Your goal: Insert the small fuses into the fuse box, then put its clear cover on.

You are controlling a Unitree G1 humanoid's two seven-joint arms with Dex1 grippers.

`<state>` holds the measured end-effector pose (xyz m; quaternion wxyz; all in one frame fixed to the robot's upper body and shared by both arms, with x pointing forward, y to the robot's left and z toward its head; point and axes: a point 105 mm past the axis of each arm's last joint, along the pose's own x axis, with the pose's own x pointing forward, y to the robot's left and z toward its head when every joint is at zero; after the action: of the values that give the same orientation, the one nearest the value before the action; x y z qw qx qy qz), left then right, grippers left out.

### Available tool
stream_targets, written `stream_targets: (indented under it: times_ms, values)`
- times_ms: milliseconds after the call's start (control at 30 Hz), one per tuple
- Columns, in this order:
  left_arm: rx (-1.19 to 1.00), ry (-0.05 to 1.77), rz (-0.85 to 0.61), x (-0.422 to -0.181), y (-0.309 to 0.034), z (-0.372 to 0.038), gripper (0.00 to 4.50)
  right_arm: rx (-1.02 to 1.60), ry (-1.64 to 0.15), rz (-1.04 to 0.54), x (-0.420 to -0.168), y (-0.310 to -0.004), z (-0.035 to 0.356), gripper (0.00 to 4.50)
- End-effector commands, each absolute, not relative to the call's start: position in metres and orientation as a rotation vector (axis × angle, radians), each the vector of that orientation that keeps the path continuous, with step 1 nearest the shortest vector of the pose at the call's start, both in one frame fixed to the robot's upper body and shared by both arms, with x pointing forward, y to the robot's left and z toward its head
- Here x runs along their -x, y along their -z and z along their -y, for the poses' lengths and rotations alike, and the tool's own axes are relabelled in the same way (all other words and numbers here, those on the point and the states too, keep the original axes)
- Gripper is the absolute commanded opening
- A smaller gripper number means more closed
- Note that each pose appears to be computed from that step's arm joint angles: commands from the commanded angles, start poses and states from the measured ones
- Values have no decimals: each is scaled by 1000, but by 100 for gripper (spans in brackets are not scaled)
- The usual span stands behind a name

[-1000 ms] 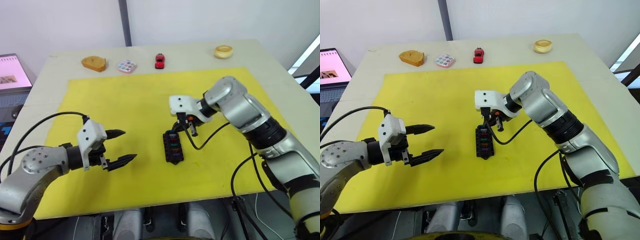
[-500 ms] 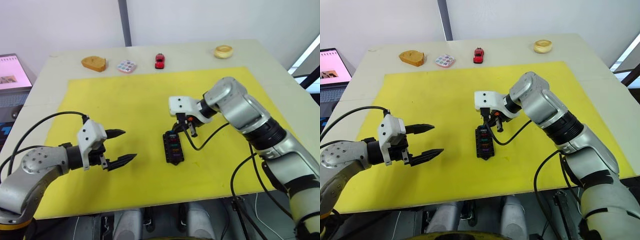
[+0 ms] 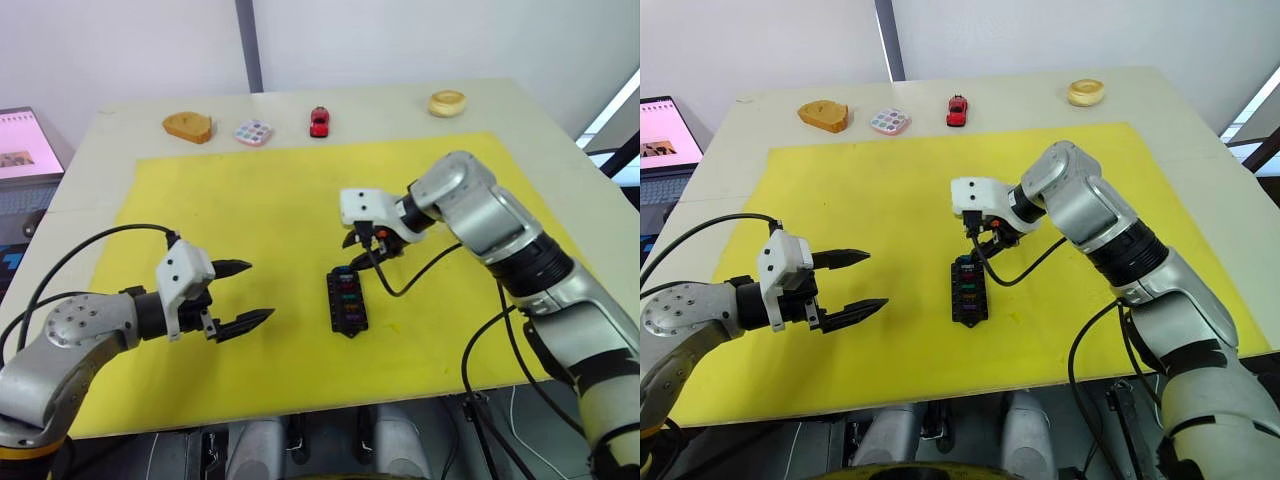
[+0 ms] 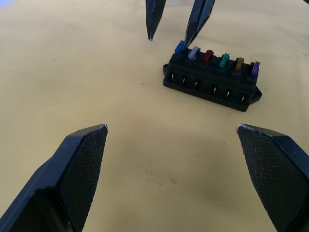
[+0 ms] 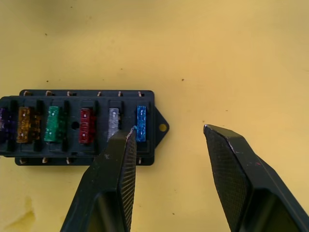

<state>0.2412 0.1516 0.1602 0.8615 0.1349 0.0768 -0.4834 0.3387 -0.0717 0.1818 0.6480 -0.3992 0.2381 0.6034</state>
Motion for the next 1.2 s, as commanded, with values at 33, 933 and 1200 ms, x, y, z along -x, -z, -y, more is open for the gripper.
stream_targets:
  times_ms: [33,933,1200]
  values:
    - [-307,1013,-130,-242,-167,-151,450,887,-1363,-429,-345,-214,73,239]
    - [-387,1182,-152,-250,-184,-143,450,494,-1526,-126,-321,-190,76,5]
    - [-386,1183,-153,-249,-181,-141,450,504,-1499,-153,-324,-177,78,5]
